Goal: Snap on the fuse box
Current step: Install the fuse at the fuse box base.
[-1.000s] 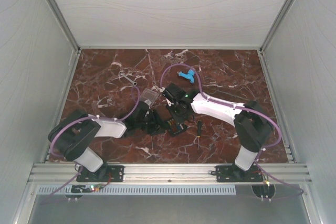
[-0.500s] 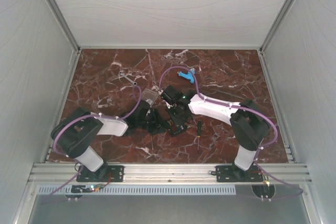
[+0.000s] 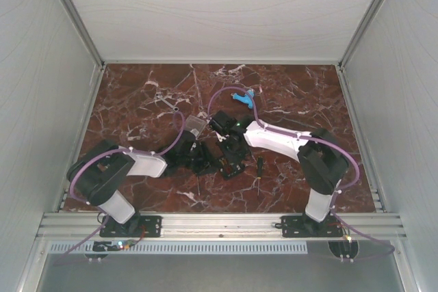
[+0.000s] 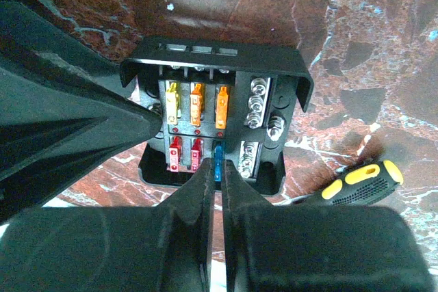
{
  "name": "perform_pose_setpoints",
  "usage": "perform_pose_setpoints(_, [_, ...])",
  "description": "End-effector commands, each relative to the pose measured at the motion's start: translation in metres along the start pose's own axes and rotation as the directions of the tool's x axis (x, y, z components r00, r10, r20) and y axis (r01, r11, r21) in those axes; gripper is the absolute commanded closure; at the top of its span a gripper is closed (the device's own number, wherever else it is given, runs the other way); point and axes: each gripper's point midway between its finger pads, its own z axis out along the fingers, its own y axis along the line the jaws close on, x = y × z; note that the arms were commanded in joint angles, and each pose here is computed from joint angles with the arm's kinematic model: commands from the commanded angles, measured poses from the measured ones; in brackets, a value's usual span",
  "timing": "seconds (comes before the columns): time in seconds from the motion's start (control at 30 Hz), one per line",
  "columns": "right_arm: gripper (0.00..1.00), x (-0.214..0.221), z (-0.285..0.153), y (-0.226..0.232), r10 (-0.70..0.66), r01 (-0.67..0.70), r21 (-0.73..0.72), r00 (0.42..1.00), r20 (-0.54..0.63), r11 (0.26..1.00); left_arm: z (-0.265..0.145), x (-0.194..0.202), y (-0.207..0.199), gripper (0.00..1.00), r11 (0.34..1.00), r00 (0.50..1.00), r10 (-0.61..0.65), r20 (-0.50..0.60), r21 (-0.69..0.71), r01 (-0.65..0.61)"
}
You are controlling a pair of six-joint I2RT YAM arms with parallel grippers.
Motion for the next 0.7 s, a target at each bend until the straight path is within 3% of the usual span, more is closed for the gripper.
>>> perform_pose_setpoints(0.0, [1.0, 0.006, 0.0, -0.003, 0.009, -0.01, -0.005, 0.998, -0.067, 1.0, 0.003, -0.005, -0.004, 0.61, 1.0, 1.0, 0.016, 0.013, 0.005, -0.016])
perform_pose_setpoints(0.67, [1.0, 0.044, 0.051, -0.023, 0.026, -0.006, 0.095, 0.976, -0.216, 0.995, 0.003, -0.006, -0.003, 0.62, 1.0, 1.0, 0.019, 0.014, 0.004, -0.019])
